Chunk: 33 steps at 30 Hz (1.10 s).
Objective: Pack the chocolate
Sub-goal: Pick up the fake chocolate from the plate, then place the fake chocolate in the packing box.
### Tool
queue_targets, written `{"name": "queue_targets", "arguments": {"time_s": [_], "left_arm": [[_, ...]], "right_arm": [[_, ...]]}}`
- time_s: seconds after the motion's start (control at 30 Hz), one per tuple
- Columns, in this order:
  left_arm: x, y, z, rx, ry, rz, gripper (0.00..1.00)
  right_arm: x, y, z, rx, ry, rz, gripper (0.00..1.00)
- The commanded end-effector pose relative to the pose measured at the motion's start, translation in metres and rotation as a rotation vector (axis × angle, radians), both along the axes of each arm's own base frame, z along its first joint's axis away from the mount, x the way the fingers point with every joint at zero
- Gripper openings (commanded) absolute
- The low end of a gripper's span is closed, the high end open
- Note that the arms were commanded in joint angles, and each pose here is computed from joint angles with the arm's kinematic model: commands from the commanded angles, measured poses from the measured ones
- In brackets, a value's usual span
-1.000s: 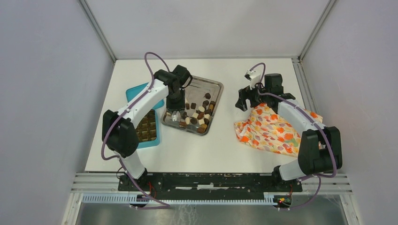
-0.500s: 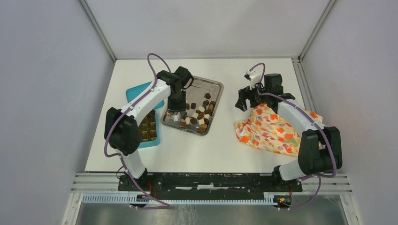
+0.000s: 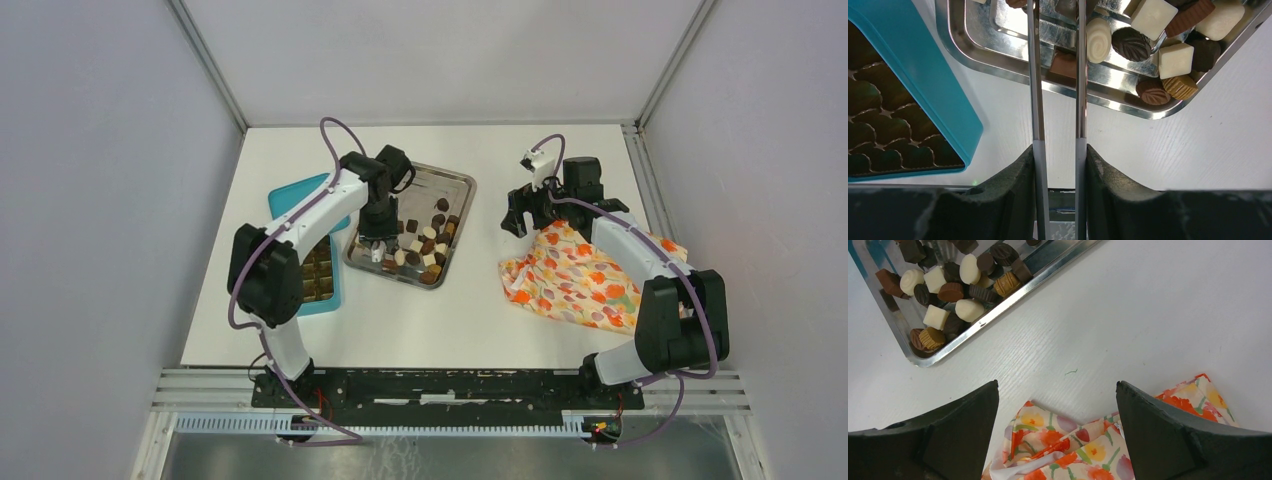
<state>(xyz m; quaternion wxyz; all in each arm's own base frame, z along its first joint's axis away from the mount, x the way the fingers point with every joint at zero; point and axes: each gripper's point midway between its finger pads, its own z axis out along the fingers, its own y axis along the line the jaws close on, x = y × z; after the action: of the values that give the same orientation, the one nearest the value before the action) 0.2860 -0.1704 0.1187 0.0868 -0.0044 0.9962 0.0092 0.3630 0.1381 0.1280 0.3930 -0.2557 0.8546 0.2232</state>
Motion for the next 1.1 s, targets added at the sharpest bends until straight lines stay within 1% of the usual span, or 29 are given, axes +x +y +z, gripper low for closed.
{"name": "queue_targets", "arguments": {"time_s": [0.0, 0.07, 0.1, 0.13, 0.17, 0.2, 0.27, 0.47, 0.7, 0.93, 1.07], "left_arm": [[0.007, -0.003, 0.000, 0.000, -0.024, -0.004, 0.42], [0.007, -0.003, 0.000, 0.001, -0.024, -0.005, 0.40], [0.008, -0.004, 0.001, 0.000, -0.027, -0.006, 0.36], [0.008, -0.004, 0.002, -0.003, -0.032, -0.005, 0.28], [0.009, -0.004, 0.004, -0.004, -0.037, -0.003, 0.22], [0.010, -0.005, 0.005, -0.005, -0.042, -0.002, 0.18], [0.010, -0.005, 0.009, -0.007, -0.050, -0.002, 0.14], [0.011, -0.003, 0.024, -0.013, -0.078, 0.007, 0.14], [0.010, 0.006, 0.054, -0.038, -0.141, 0.031, 0.13], [0.000, 0.044, 0.076, -0.028, -0.176, 0.096, 0.13], [-0.010, 0.073, 0.088, 0.007, -0.186, 0.142, 0.13]], "right_arm": [[0.011, 0.003, 0.022, 0.014, -0.066, 0.011, 0.92], [0.011, 0.003, 0.022, 0.015, -0.068, 0.012, 0.92], [0.011, 0.003, 0.022, 0.015, -0.067, 0.012, 0.92], [0.011, 0.003, 0.022, 0.015, -0.067, 0.012, 0.92], [0.010, 0.003, 0.022, 0.016, -0.066, 0.014, 0.92], [0.011, 0.003, 0.022, 0.016, -0.066, 0.013, 0.92], [0.011, 0.003, 0.022, 0.015, -0.066, 0.014, 0.92], [0.011, 0.003, 0.023, 0.016, -0.067, 0.015, 0.92], [0.010, 0.004, 0.022, 0.018, -0.065, 0.019, 0.92], [0.010, 0.005, 0.022, 0.022, -0.064, 0.023, 0.92], [0.009, 0.006, 0.021, 0.026, -0.062, 0.026, 0.92]]}}
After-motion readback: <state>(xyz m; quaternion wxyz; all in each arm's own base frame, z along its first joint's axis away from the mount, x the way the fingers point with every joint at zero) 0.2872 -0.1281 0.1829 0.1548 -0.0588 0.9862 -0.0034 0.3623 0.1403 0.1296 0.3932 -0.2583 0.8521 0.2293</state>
